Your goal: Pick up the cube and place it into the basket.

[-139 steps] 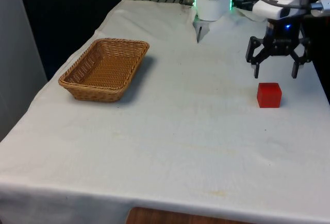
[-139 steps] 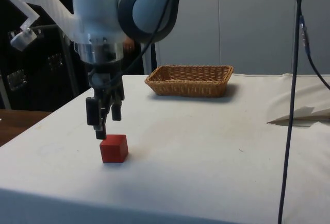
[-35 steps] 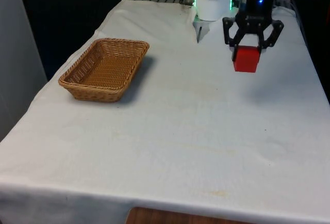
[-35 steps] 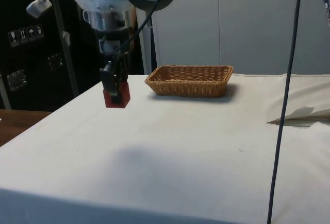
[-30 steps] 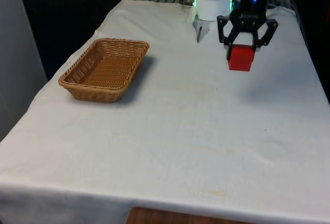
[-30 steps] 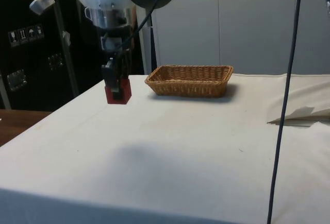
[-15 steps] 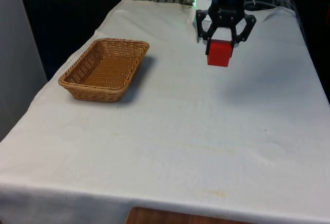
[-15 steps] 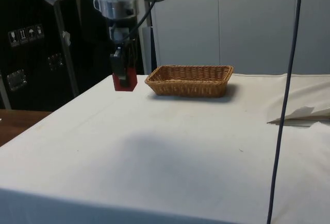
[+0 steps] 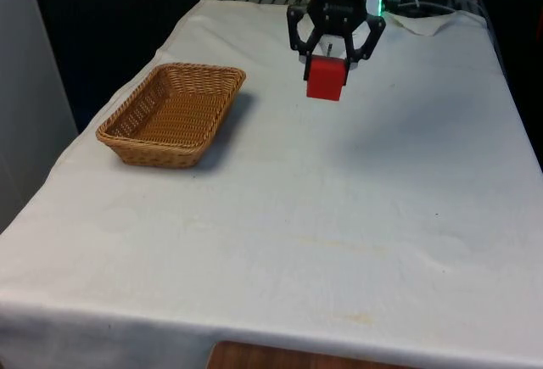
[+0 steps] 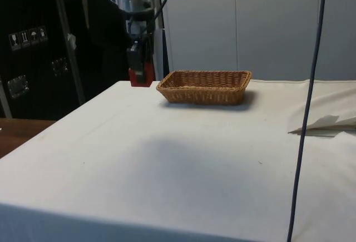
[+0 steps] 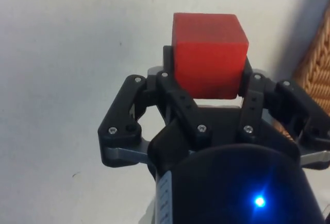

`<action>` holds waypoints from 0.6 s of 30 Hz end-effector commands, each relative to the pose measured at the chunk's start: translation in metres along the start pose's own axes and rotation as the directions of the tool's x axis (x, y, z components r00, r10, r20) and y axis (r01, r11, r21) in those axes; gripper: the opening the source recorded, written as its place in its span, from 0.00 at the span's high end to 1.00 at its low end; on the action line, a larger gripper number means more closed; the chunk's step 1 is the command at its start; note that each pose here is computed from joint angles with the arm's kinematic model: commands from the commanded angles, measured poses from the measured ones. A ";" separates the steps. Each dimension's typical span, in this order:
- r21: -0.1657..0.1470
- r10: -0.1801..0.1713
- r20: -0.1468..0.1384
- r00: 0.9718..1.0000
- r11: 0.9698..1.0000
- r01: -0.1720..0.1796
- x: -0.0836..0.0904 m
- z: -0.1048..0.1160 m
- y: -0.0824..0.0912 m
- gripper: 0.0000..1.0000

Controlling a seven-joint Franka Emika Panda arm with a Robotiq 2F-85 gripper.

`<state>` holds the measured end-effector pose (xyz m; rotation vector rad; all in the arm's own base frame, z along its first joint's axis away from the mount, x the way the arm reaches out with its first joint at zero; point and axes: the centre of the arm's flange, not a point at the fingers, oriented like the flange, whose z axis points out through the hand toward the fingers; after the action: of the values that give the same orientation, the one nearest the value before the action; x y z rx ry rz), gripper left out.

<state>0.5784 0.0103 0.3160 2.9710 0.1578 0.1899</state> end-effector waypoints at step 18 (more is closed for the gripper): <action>-0.020 0.009 -0.002 1.000 1.000 -0.009 -0.021 -0.018 0.049 0.99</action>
<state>0.5613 -0.0343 0.3390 2.9470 0.1404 0.1938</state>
